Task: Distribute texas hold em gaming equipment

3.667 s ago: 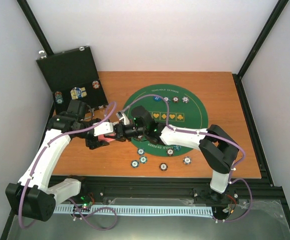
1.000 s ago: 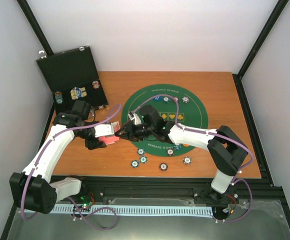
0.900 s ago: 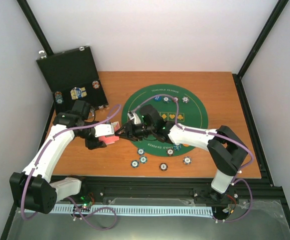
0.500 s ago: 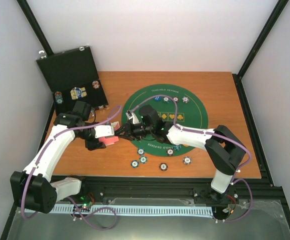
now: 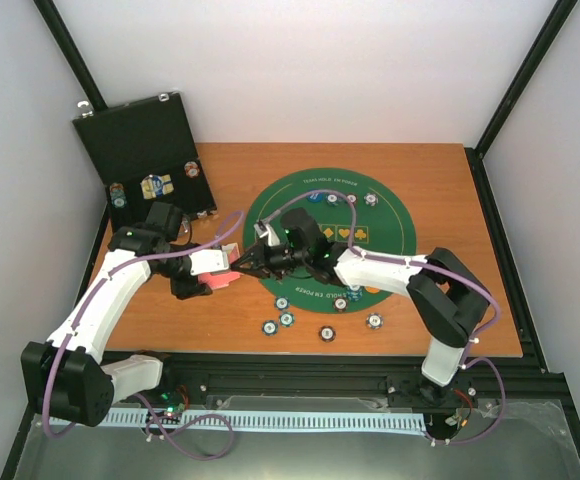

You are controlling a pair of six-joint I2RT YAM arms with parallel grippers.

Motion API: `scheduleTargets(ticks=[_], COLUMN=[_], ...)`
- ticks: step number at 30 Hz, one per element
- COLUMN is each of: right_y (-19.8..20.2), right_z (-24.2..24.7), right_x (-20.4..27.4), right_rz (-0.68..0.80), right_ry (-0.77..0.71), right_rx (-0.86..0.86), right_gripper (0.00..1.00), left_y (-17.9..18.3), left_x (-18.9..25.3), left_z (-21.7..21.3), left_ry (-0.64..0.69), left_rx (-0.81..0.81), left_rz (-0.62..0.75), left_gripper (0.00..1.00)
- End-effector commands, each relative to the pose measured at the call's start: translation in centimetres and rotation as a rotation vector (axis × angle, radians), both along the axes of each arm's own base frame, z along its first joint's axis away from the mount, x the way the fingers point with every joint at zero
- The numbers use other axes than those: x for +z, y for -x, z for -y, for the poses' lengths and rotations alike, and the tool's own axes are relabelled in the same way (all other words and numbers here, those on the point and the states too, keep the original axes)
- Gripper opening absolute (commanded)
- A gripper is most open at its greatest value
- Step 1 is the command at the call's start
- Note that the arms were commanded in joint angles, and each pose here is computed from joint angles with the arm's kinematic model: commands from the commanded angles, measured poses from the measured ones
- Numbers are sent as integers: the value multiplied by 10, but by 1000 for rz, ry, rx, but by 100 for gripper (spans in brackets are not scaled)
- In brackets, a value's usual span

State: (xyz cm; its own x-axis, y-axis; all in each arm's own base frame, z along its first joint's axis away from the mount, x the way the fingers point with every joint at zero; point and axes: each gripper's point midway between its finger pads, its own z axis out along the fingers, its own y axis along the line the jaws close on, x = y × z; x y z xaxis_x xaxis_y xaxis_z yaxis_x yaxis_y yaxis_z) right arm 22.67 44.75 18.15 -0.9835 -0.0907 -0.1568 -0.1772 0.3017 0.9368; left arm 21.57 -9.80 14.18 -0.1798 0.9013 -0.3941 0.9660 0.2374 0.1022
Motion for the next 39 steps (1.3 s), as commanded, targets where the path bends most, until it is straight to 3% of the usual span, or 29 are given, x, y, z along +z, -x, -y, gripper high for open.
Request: scheduleTargets(ticks=[1,8,14,25,35,37,39], right_y=[-32,-75,-118,-207,-226,-224,-221], right_z=[36,81,93,62,44,47,49], right_x=[3,-12,-39,-99,-142,-147,-150], right_rz=[19,-6,-34,-86,-131,-137,-120], right_ry=[7,39,86,171,223,261,307], right_rx=[-69,-137,-143,-100,-96,-100,-102], right_gripper=[3,3,3,3,3,6,21], left_y=[-2,-4,-6,-12,-13,-12,-11], left_x=[1,0,1,9,13,13,14], left_z=[-2,-2,-1,2,2,2,3], left_ry=[-14,-16,-16,-1,1,2,7], left_rx=[8,21,26,43,45,45,46], left_rz=[15,5,-10,-18,-18,-20,-24], left_gripper=[31,31,31,32,32,32,32])
